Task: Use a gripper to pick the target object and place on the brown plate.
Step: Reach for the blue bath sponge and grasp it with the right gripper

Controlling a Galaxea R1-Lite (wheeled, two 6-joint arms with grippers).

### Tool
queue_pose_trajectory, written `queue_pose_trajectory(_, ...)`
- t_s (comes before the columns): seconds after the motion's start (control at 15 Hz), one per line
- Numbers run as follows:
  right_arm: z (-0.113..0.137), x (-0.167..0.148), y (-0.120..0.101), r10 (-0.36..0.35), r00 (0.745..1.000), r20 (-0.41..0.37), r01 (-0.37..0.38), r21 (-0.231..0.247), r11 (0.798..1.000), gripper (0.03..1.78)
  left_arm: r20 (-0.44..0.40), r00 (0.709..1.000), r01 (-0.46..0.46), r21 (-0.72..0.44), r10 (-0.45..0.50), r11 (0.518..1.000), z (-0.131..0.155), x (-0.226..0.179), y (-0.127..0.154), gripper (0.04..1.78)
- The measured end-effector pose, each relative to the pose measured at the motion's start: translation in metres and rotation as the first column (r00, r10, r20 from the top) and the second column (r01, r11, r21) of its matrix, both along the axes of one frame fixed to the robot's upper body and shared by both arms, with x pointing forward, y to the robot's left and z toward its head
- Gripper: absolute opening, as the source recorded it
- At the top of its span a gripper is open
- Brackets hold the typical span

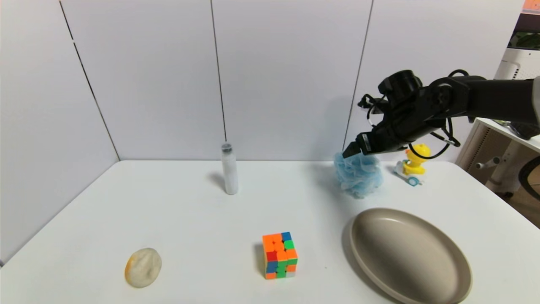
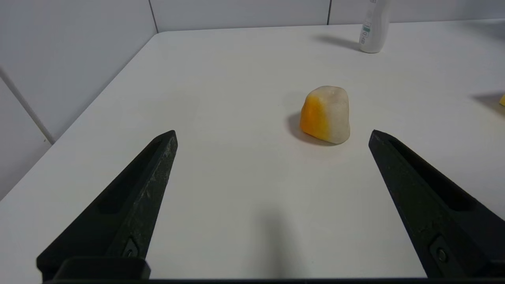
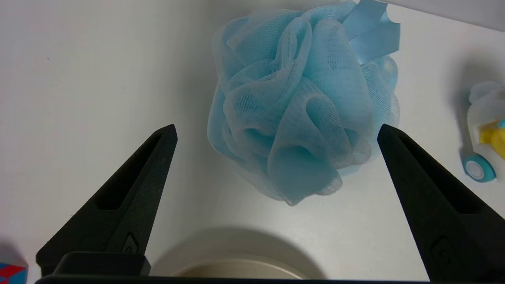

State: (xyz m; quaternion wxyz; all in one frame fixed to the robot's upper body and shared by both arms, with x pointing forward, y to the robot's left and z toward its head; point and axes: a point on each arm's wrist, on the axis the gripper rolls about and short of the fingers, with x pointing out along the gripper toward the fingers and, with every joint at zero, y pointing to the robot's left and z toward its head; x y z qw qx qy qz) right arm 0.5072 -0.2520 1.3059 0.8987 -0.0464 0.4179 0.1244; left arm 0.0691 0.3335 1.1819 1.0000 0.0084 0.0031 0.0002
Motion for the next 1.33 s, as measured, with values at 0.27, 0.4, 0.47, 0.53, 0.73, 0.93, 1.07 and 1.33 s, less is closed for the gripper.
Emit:
queue_pose_trajectory(0.27, -0.022, 0.014, 0.001, -0.006, 1.0, -0.03, 0.006, -0.014, 1.0, 1.75, 0.0, 1.0, 0.0, 0.0, 0.0, 1.0, 0.0, 0.0, 0.0, 1.75)
queue_pose_trajectory(0.4, -0.032, 0.02, 0.0, -0.008, 0.999, -0.037, 0.007, -0.021, 1.0, 1.75, 0.0, 1.0, 0.0, 0.0, 0.0, 1.0, 0.0, 0.0, 0.0, 1.75)
queue_pose_trajectory(0.47, -0.036, 0.024, 0.001, -0.007, 0.999, -0.031, 0.007, -0.021, 1.0, 1.75, 0.0, 1.0, 0.0, 0.0, 0.0, 1.0, 0.0, 0.0, 0.0, 1.75)
queue_pose_trajectory(0.53, -0.04, 0.027, 0.001, -0.006, 1.0, -0.023, 0.005, -0.021, 1.0, 1.75, 0.0, 1.0, 0.0, 0.0, 0.0, 1.0, 0.0, 0.0, 0.0, 1.75)
queue_pose_trajectory(0.73, -0.051, 0.036, 0.004, -0.005, 1.0, -0.005, 0.005, -0.027, 1.0, 1.75, 0.0, 1.0, 0.0, 0.0, 0.0, 1.0, 0.0, 0.0, 0.0, 1.75)
queue_pose_trajectory(0.93, -0.063, 0.04, 0.003, -0.013, 1.0, -0.026, 0.012, -0.043, 0.999, 1.75, 0.0, 1.0, 0.0, 0.0, 0.0, 1.0, 0.0, 0.0, 0.0, 1.75)
queue_pose_trajectory(1.07, -0.069, 0.042, 0.003, -0.014, 0.999, -0.037, 0.012, -0.049, 0.999, 1.75, 0.0, 1.0, 0.0, 0.0, 0.0, 1.0, 0.0, 0.0, 0.0, 1.75)
queue_pose_trajectory(1.33, -0.075, 0.043, 0.002, -0.013, 0.999, -0.05, 0.01, -0.055, 0.998, 1.31, 0.0, 1.0, 0.0, 0.0, 0.0, 1.0, 0.0, 0.0, 0.0, 1.75)
